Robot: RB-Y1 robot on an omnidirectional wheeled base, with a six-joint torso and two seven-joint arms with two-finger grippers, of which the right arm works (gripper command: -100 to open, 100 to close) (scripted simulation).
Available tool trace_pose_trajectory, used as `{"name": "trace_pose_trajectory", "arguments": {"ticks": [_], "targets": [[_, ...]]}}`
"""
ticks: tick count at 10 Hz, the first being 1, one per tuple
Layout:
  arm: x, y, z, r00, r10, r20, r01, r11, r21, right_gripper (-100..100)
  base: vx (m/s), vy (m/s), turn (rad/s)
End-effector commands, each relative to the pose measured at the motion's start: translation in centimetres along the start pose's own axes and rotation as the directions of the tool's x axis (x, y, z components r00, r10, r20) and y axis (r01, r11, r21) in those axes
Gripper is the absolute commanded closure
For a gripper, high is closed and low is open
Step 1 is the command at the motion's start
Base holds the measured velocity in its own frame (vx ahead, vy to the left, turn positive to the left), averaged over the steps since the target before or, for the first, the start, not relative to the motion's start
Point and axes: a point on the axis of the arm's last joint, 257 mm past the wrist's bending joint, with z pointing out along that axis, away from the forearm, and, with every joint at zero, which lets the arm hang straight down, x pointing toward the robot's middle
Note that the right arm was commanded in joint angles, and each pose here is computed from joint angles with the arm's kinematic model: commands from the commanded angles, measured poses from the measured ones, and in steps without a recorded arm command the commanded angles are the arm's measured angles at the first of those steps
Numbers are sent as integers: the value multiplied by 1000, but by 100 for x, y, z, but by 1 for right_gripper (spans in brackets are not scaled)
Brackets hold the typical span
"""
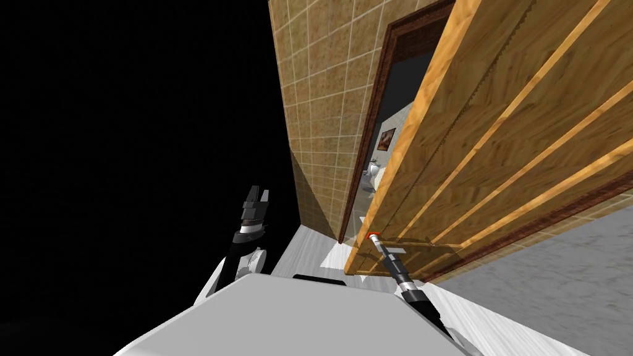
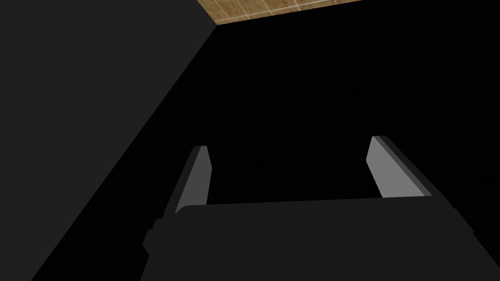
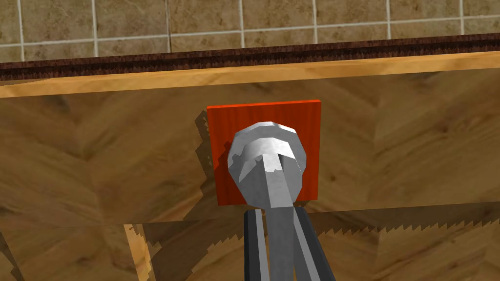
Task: Pull the door open
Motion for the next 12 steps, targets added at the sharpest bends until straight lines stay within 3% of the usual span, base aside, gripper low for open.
{"name": "trace_pose_trajectory", "arguments": {"ticks": [1, 2, 3, 6, 8, 11, 12], "targets": [[-74, 21, -28, 1000, -3, 7, 3, 1000, -2, 100, -97, -31, 60], [-10, -5, -18, 1000, 0, 0, 0, 1000, 1, 100, -36, -7, 13], [-26, -10, -119, 1000, 0, -6, 0, 1000, 1, 100, -141, -58, 230], [-61, -1, -257, 1000, -1, -13, 1, 1000, 0, 100, -196, -88, 176], [-76, 5, -317, 1000, -2, -16, 2, 1000, -1, 100, -159, -61, 102], [-76, 5, -317, 1000, -2, -16, 2, 1000, -1, 100, -28, -11, -2], [-96, 13, -403, 1000, -3, -21, 3, 1000, -2, 100, -88, -34, 188]]}}
